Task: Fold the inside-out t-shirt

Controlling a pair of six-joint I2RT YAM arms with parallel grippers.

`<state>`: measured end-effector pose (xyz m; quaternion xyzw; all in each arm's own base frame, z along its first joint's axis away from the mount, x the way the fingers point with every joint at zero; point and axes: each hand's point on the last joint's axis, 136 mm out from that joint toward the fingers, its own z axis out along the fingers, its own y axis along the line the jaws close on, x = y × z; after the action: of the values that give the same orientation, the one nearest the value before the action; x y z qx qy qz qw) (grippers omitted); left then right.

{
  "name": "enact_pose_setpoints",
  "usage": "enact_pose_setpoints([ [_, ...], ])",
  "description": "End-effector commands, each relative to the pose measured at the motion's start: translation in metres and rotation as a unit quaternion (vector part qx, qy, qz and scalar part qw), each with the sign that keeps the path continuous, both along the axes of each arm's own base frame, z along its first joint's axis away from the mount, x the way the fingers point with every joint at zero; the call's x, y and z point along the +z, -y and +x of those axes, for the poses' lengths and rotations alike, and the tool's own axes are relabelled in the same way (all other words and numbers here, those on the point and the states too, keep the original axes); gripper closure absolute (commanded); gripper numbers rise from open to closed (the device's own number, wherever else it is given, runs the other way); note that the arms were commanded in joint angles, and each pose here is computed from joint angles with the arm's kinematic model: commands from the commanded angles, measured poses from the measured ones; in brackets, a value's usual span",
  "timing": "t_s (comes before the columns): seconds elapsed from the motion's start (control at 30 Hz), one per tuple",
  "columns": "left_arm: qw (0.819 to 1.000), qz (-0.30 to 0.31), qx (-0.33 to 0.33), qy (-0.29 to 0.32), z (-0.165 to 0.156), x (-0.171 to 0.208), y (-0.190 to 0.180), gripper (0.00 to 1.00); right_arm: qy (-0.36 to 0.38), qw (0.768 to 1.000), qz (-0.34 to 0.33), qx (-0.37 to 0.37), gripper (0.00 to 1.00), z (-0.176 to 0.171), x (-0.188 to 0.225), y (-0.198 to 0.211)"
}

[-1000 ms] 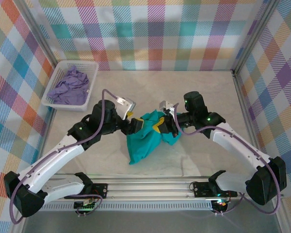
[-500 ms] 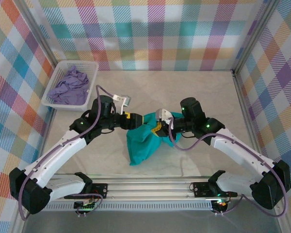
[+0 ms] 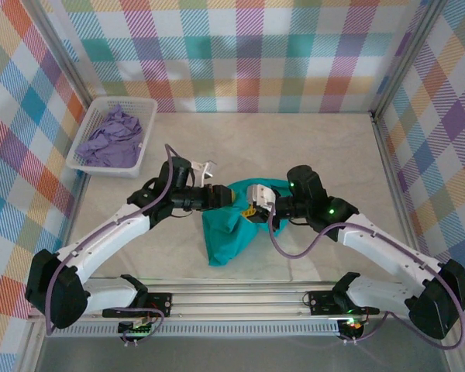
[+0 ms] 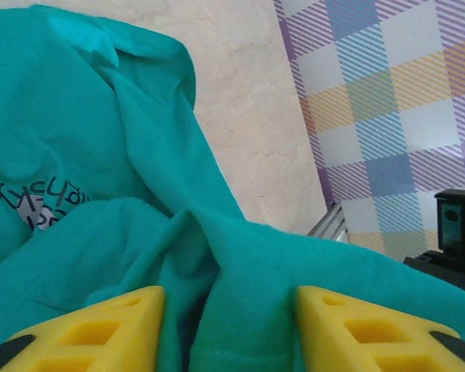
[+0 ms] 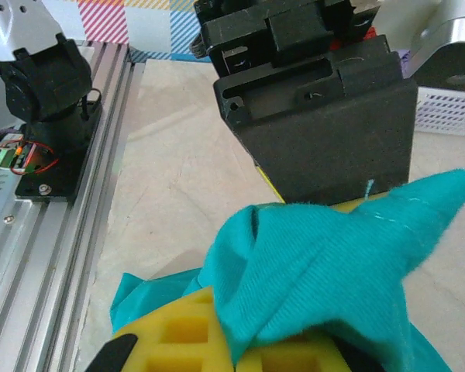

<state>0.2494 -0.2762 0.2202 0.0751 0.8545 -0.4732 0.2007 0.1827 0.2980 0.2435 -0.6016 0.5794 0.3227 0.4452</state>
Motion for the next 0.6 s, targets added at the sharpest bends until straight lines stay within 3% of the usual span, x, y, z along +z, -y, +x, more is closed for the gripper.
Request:
enact_pose_setpoints([
  [0.0,0.999,-0.053,-0.012,0.001,-0.002,0.019,0.009,0.68,0.031,0.999,0.017,-0.003,1.0,0.002,0.01,-0.001],
  [0.1,0.997,-0.068,0.006,0.024,0.003,0.034,0.005,0.97,0.039,0.999,0.009,-0.027,1.0,0.01,0.008,0.002],
  [0.13,0.996,-0.067,0.022,0.046,0.007,0.044,-0.001,1.0,0.042,0.998,0.004,-0.036,1.0,0.013,0.007,0.004],
  [0.23,0.985,-0.056,0.068,0.146,0.016,0.085,-0.023,1.0,0.068,0.993,-0.013,-0.092,1.0,0.035,0.007,0.009],
  [0.3,0.967,-0.068,0.089,0.23,0.016,0.127,-0.035,1.0,0.097,0.982,-0.022,-0.161,1.0,0.064,0.018,0.016],
  [0.43,0.906,-0.135,0.093,0.391,-0.004,0.196,-0.049,1.0,0.131,0.939,-0.013,-0.316,0.98,0.121,0.048,0.035],
  [0.5,0.898,-0.131,0.093,0.409,-0.005,0.191,-0.05,1.0,0.12,0.939,-0.018,-0.321,0.94,0.123,0.039,0.033],
  [0.57,0.909,-0.111,0.077,0.395,-0.003,0.166,-0.044,1.0,0.087,0.951,-0.036,-0.296,0.84,0.113,0.012,0.028],
])
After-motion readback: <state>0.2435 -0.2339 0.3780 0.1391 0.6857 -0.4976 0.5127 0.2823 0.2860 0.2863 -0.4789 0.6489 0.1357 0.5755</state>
